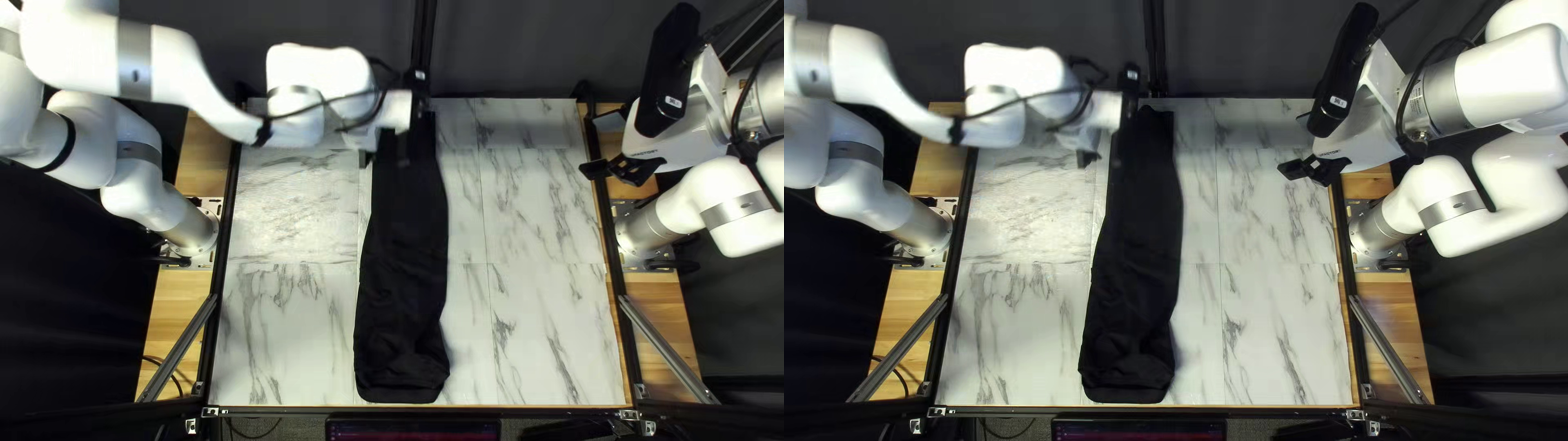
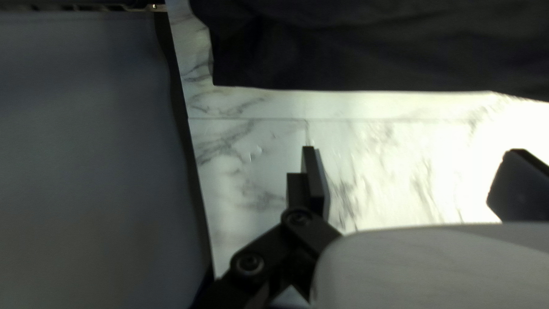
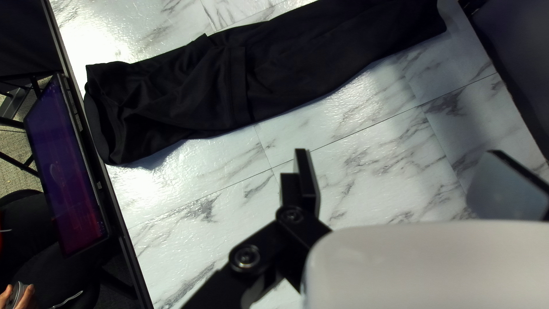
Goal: Fold t-shirt
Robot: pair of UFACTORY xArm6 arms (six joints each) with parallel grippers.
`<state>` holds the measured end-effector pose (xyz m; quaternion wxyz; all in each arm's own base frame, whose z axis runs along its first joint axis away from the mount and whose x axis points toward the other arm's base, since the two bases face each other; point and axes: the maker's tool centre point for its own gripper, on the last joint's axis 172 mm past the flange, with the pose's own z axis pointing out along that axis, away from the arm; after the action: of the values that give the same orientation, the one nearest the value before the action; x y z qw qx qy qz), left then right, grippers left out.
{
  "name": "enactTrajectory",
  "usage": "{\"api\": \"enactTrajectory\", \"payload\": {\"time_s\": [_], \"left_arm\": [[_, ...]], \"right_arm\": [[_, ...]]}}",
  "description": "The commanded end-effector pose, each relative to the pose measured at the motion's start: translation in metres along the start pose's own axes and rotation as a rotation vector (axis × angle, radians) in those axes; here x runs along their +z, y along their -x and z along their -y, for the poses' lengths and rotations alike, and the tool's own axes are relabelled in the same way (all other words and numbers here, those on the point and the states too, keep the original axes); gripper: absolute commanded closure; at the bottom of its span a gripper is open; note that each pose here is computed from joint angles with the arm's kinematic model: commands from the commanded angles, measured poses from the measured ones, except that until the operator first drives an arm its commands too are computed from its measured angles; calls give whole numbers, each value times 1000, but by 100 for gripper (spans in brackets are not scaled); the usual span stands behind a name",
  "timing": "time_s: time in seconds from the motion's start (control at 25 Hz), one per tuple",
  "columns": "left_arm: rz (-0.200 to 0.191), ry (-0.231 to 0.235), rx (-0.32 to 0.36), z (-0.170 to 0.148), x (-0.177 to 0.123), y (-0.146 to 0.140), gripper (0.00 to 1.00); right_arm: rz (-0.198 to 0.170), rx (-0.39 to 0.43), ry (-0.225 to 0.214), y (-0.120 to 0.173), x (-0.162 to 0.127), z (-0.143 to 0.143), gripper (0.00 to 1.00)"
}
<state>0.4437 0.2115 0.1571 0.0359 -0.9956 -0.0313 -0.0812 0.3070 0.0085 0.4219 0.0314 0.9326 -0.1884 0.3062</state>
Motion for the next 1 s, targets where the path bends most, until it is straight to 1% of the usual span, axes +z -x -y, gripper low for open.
{"api": "enactTrajectory", "payload": {"time_s": [0.04, 0.16, 0.2, 0.32, 0.4, 0.48, 0.56, 0.6, 0.64, 0.68, 0.72, 0.76, 0.92, 1.0], "left_arm": [[8, 22, -25, 12, 6, -2, 0], [8, 22, -25, 12, 6, -2, 0], [8, 23, -11, 9, 8, -7, 0], [8, 27, 52, 12, 28, -24, 0], [12, 32, 82, 15, 43, -29, 0], [15, 35, 121, 17, 58, -30, 0], [11, 40, 161, 17, 65, -30, 0], [8, 41, 196, 18, 70, -29, 0], [8, 41, 210, 18, 71, -28, 0], [27, 31, 222, 21, 71, -23, 0], [46, 17, 207, 25, 67, -18, 0], [54, 12, 196, 26, 65, -17, 0], [54, 14, 191, 26, 66, -15, 0], [48, 11, 154, 26, 73, -26, 0]], "right_arm": [[0, 0, 0, 0, 0, 0, 0], [0, 0, 0, 0, 0, 0, 0], [0, 0, 0, 0, 0, 0, 0], [0, 0, 0, 0, 0, 0, 0], [0, 0, 0, 0, 0, 0, 0], [0, 0, 0, 0, 0, 0, 0], [0, 0, 0, 0, 0, 0, 0], [0, 0, 0, 0, 0, 0, 0], [0, 0, 0, 0, 0, 0, 0], [0, 0, 0, 0, 0, 0, 0], [0, 0, 0, 0, 0, 0, 0], [0, 0, 0, 0, 0, 0, 0], [0, 0, 0, 0, 0, 0, 0], [0, 0, 0, 0, 0, 0, 0]]}}
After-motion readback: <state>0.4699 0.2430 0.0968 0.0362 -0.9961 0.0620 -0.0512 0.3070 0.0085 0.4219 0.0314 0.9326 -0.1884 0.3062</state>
